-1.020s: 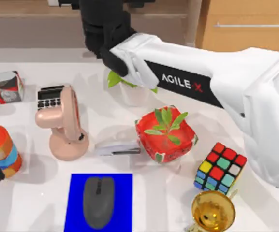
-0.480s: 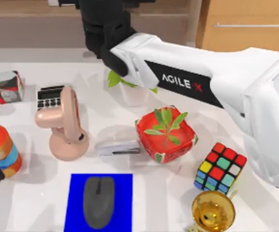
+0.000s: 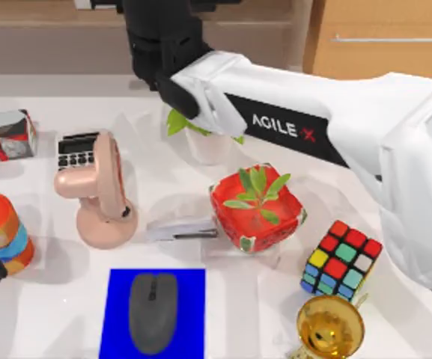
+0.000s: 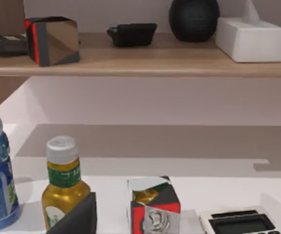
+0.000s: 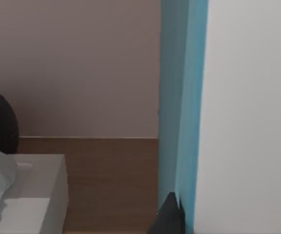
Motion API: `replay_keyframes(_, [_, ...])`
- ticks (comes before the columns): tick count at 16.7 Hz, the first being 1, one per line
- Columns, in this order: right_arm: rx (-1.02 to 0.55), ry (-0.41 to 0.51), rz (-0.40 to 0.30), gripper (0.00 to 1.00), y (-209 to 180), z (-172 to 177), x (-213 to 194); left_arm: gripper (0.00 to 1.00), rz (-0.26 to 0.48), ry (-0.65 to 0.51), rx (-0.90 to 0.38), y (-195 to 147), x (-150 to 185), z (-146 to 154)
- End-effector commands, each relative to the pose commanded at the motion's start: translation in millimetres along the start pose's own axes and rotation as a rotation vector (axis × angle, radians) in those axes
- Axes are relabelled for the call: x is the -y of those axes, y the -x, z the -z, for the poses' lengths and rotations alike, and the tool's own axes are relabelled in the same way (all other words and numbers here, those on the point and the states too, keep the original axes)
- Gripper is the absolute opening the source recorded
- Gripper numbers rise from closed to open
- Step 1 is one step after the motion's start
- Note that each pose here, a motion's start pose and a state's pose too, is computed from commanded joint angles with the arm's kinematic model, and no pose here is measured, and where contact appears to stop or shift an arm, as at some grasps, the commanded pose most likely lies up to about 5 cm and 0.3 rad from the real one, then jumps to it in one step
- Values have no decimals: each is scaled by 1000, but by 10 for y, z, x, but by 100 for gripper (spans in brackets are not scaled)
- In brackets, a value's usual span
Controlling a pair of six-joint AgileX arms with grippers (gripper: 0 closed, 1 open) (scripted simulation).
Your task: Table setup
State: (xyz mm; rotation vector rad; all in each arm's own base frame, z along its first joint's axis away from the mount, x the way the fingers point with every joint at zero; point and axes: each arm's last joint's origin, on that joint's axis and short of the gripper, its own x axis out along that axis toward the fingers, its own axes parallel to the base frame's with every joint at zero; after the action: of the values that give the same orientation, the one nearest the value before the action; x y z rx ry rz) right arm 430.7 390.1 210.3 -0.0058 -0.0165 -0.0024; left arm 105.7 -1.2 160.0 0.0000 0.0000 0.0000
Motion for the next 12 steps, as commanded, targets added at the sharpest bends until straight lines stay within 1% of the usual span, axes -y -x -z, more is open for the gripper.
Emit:
replay_keyframes(5, [-14,15,0,0,248,-36,12,100,0,0,0,0,0,0])
replay_keyframes(7, [-6,7,0,0,344,-103,6,100,0,0,0,0,0,0])
replay_keyframes(12, [-8,6,3,0,329,-94,19,100,0,0,0,0,0,0])
